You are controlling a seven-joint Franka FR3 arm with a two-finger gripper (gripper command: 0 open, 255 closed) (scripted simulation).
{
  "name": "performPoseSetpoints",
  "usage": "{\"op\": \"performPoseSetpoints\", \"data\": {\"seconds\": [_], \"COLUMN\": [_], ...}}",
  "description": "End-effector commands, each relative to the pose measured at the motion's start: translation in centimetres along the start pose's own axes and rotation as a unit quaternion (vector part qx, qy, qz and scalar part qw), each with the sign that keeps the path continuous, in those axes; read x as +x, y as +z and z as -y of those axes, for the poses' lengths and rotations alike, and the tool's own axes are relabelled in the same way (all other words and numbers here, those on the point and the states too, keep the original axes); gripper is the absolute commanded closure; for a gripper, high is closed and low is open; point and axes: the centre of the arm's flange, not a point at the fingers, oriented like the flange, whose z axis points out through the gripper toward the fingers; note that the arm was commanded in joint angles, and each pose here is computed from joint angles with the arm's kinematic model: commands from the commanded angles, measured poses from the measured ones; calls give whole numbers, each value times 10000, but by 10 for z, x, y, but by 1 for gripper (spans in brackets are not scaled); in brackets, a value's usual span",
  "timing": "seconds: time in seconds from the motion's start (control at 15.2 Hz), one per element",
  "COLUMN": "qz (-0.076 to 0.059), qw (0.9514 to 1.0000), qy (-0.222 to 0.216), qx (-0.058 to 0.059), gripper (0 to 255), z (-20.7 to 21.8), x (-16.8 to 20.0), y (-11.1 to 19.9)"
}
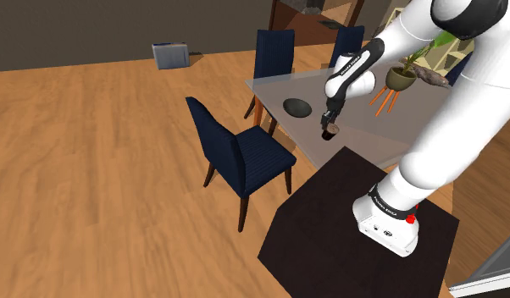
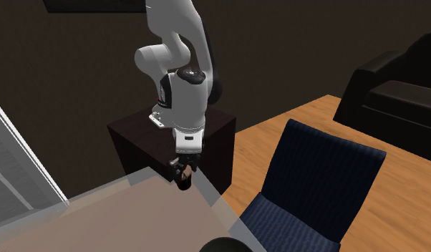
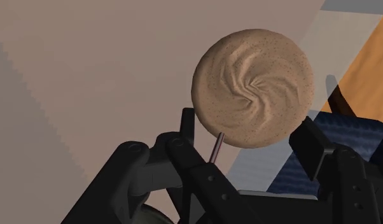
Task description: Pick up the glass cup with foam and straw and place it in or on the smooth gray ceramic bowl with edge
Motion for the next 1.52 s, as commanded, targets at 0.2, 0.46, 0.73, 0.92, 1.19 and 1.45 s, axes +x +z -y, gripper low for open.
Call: {"op": "performPoseSetpoints", "data": {"seconds": [0.2,0.46,0.73,0.92,1.19,1.45], "qz": [2,2,2,-44,-223,-402], "qw": [10000,10000,10000,9999,9967,9891], "qy": [0,0,0,136,679,1219], "qx": [0,0,0,76,396,715], "gripper": [255,255,255,0,0,0], "z": [-2,-4,-20,-30,-79,-126], "x": [-2,-4,32,20,12,-1], "y": [-26,-47,-54,-45,-10,28]}}
